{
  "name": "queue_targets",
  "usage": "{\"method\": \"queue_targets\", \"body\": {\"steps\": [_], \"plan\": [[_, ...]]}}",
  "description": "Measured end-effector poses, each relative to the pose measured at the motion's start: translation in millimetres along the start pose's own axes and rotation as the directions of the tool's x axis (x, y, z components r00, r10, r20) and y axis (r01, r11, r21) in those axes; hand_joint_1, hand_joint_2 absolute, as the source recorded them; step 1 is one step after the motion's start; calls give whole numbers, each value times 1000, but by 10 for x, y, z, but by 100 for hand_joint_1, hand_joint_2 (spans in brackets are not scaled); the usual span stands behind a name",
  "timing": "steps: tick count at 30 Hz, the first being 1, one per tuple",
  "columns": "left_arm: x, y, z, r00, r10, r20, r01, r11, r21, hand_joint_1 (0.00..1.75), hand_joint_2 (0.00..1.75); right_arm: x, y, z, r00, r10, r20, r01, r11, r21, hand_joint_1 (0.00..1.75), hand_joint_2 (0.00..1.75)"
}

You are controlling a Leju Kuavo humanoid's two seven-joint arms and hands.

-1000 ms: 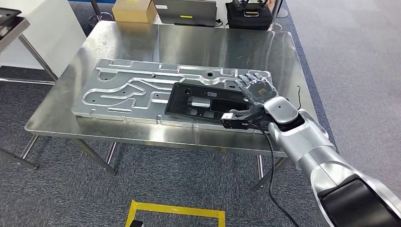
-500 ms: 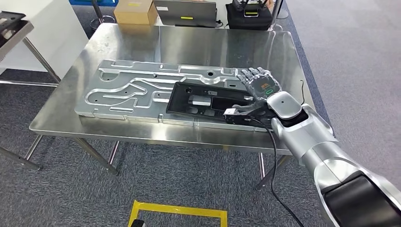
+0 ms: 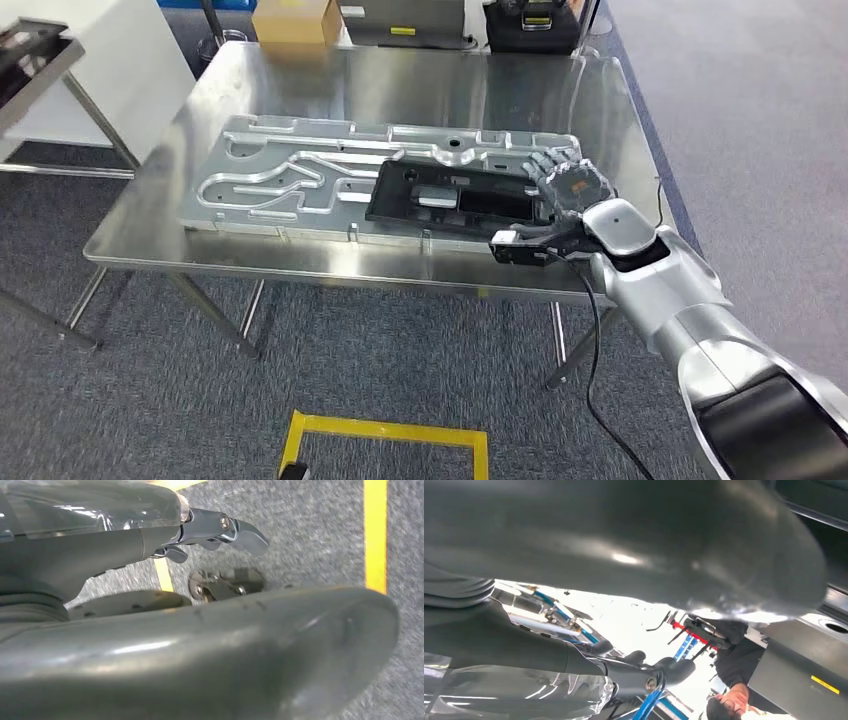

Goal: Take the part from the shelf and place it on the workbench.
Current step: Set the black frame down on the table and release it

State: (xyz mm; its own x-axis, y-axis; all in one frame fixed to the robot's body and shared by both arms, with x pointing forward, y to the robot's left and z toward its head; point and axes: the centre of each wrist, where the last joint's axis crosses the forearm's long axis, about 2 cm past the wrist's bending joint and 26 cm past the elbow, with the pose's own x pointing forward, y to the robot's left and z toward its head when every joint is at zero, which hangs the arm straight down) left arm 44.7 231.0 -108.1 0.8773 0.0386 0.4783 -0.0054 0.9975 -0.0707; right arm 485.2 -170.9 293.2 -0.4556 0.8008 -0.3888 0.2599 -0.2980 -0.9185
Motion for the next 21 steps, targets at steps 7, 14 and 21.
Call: {"method": "queue_targets", "body": {"steps": [7,14,21], "plan": [[54,-1,-21,1000,-8,7,9,1000,-6,0,0,-164,90,70,1000,8,-30,-7,1000,23,0,0],[106,-53,-39,1000,-15,5,15,1000,-20,0,0,-337,159,142,999,12,-52,-10,999,40,0,0],[137,-80,-49,1000,-15,8,15,1000,-27,0,0,-366,255,197,998,8,-59,-4,998,61,0,0]]}}
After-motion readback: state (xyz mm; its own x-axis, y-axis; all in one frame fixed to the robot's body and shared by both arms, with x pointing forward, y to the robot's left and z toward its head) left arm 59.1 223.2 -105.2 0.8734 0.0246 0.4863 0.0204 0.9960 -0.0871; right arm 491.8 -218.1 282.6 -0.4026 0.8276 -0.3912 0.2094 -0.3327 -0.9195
